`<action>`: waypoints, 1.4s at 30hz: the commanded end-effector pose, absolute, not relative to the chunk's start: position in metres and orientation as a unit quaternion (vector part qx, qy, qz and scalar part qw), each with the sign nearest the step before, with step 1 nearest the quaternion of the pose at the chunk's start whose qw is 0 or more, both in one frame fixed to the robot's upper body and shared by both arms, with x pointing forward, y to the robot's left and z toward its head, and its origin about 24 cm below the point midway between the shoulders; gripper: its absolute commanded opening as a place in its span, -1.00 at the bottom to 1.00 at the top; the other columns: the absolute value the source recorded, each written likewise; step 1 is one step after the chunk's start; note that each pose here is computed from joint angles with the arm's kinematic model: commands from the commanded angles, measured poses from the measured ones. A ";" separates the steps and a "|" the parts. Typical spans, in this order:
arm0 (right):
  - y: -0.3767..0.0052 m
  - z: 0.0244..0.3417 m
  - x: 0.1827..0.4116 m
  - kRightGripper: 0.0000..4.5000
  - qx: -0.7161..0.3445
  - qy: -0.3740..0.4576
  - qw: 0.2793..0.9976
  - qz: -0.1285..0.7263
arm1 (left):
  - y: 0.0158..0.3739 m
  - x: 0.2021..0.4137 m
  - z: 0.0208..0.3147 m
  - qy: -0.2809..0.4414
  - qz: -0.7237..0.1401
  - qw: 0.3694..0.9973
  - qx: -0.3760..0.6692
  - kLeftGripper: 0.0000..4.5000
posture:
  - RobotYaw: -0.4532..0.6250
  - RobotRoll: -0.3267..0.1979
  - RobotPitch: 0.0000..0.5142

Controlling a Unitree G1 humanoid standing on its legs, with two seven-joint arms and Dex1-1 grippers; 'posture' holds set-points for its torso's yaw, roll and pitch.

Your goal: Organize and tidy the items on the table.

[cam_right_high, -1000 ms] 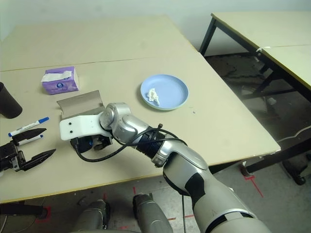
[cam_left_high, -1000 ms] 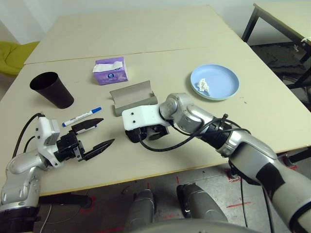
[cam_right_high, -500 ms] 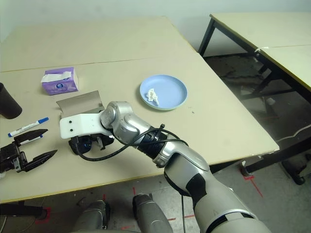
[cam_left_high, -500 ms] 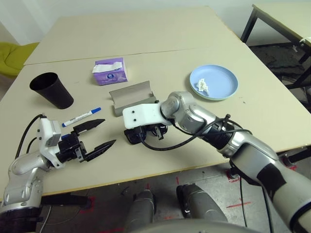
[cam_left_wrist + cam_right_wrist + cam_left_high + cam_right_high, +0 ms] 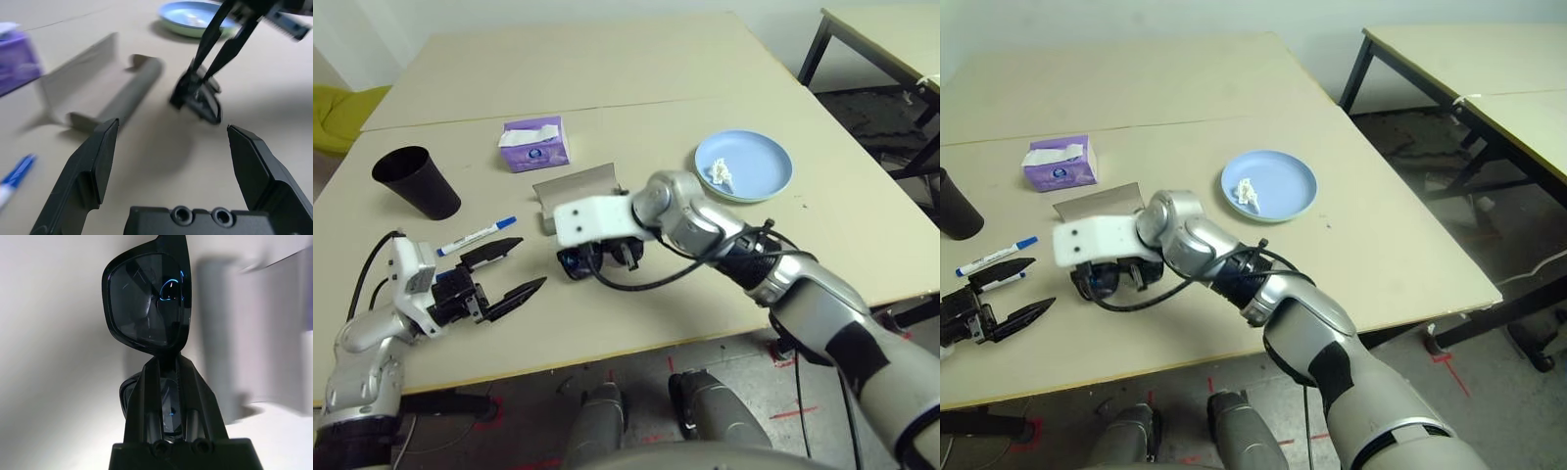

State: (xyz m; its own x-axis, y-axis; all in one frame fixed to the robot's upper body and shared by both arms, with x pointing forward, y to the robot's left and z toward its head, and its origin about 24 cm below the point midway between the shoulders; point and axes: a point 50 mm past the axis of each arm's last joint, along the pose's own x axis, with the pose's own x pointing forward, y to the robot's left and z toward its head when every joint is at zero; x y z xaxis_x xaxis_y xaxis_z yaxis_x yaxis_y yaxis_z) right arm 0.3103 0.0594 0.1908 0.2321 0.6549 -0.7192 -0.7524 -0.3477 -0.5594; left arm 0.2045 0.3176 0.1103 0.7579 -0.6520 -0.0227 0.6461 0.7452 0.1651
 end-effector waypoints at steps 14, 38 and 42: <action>0.084 0.206 0.336 -0.93 -0.522 -0.080 0.636 0.563 | 0.324 0.191 0.104 -0.013 -0.246 0.968 0.040 1.00 | -0.19 0.25 -0.47; 0.063 0.163 0.356 -0.93 -0.545 -0.065 0.648 0.528 | 0.315 0.192 0.107 -0.039 -0.239 0.970 0.031 1.00 | -0.16 0.25 -0.46; 0.062 0.157 0.356 -0.93 -0.544 -0.060 0.648 0.530 | 0.313 0.193 0.109 -0.044 -0.243 0.969 0.030 1.00 | -0.17 0.25 -0.45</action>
